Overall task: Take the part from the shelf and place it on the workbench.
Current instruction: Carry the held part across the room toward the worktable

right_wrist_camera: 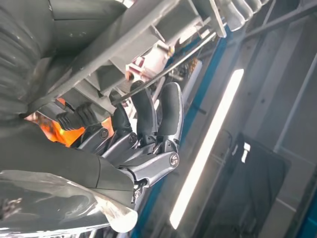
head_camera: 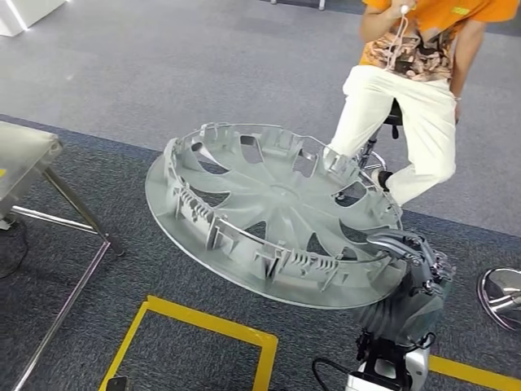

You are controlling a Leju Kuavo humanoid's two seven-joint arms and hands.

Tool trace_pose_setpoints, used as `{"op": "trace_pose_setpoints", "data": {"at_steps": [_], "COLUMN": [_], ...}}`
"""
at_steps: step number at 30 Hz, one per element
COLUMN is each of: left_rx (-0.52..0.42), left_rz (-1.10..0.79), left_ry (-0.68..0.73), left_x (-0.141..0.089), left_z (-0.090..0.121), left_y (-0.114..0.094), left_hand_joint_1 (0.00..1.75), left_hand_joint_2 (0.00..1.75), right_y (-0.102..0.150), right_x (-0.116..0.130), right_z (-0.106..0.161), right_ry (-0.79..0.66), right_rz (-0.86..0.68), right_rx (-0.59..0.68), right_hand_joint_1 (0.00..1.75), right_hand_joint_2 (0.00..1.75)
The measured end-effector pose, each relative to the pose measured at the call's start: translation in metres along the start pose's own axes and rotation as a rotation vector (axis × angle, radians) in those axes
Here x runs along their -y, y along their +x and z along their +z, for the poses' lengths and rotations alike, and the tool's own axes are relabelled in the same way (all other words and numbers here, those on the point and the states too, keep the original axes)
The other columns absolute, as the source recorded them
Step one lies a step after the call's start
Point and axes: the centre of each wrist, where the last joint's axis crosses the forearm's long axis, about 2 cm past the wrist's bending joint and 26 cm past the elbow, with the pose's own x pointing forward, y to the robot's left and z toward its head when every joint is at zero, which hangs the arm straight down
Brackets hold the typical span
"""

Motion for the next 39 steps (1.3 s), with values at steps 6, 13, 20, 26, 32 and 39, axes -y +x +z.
{"op": "trace_pose_setpoints", "data": {"at_steps": [6, 13, 20, 26, 32, 39], "left_rx": [-0.006, -0.007, -0.019, -0.028, -0.006, 0.001], "left_rz": [-0.007, -0.01, -0.007, -0.026, -0.063, -0.069], "left_ry": [-0.008, -0.005, 0.0, 0.005, -0.001, 0.001], "left_x": [0.003, 0.002, 0.002, -0.005, -0.004, -0.003], "left_z": [0.001, 0.001, 0.001, -0.003, -0.007, -0.01], "left_y": [0.0, -0.001, 0.0, 0.003, 0.012, 0.019], "left_hand_joint_1": [0.0, 0.0, 0.0, 0.0, 0.0, 0.0], "left_hand_joint_2": [0.0, 0.0, 0.0, 0.0, 0.0, 0.0], "right_y": [0.0, -0.002, -0.003, -0.004, -0.007, -0.01], "right_x": [0.004, 0.008, 0.008, 0.004, 0.011, 0.014], "right_z": [0.002, 0.002, 0.002, -0.001, 0.002, 0.001], "right_ry": [-0.002, -0.009, -0.017, -0.027, -0.054, -0.055], "right_rz": [0.011, 0.027, 0.03, 0.018, 0.011, 0.038], "right_rx": [-0.008, -0.018, -0.029, -0.026, -0.071, -0.061], "right_hand_joint_1": [1.75, 1.75, 1.75, 1.75, 1.75, 1.75], "right_hand_joint_2": [1.75, 1.75, 1.75, 1.75, 1.75, 1.75]}}
